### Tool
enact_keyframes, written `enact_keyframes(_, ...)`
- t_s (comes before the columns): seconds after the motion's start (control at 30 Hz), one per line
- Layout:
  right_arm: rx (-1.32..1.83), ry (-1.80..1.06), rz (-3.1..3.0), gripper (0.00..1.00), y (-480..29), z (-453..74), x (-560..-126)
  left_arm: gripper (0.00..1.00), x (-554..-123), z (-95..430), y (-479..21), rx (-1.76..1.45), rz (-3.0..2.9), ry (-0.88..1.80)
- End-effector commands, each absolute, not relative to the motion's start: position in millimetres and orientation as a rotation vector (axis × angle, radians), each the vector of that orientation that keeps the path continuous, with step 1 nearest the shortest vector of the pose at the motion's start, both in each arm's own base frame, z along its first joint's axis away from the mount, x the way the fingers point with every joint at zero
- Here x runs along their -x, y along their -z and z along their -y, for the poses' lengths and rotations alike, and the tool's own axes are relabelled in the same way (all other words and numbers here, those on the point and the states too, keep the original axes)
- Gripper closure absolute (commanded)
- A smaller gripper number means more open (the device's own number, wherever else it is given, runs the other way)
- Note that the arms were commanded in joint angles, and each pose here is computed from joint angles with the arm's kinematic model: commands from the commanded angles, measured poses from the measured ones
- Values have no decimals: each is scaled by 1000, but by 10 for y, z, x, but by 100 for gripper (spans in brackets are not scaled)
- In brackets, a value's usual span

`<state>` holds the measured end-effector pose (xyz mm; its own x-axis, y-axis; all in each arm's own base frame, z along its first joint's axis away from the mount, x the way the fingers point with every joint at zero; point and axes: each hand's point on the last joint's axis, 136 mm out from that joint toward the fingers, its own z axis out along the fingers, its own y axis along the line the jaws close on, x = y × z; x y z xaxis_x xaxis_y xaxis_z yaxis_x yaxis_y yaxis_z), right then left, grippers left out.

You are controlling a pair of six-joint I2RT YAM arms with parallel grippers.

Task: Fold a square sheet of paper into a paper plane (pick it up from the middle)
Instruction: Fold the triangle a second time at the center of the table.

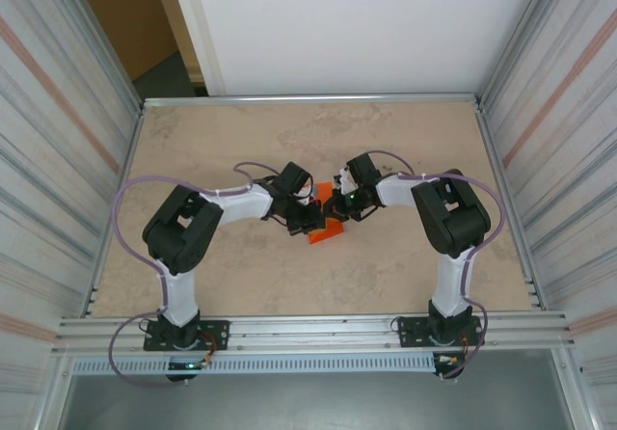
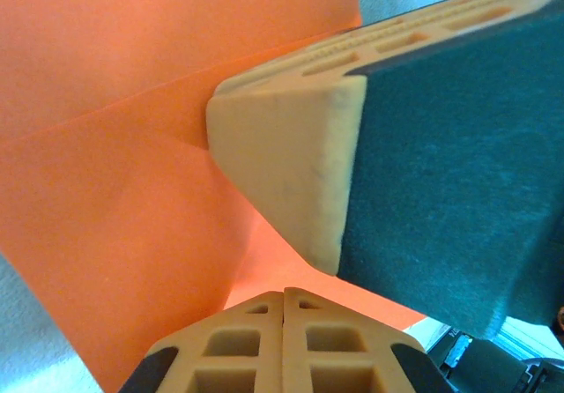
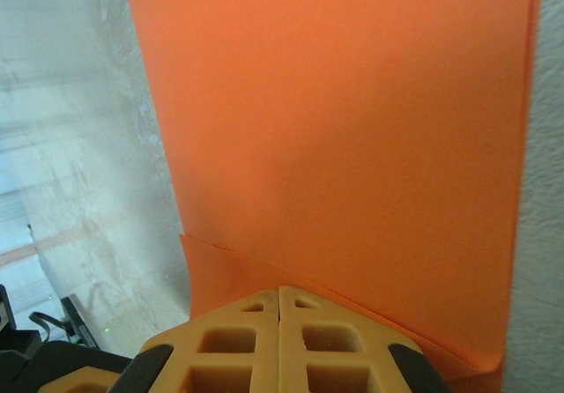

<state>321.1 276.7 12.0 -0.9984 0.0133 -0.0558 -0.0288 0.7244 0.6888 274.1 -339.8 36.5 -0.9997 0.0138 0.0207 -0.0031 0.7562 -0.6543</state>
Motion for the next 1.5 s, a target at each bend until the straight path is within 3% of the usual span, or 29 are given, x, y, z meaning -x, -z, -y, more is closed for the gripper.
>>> enact_keyframes(0.0, -125, -909, -3092, 100, 416, -2416, -2878, 98, -2733, 3373, -237, -23, 2914, -1059)
enact_keyframes(0.83, -138, -888, -3110, 100, 457, -2378, -2865, 100, -2474, 3159, 110, -59, 2880, -944)
enact_keyframes(1.47, -153, -855, -3148, 100, 554, -2333, -2808, 100, -1811, 2746, 255, -147, 2860, -870)
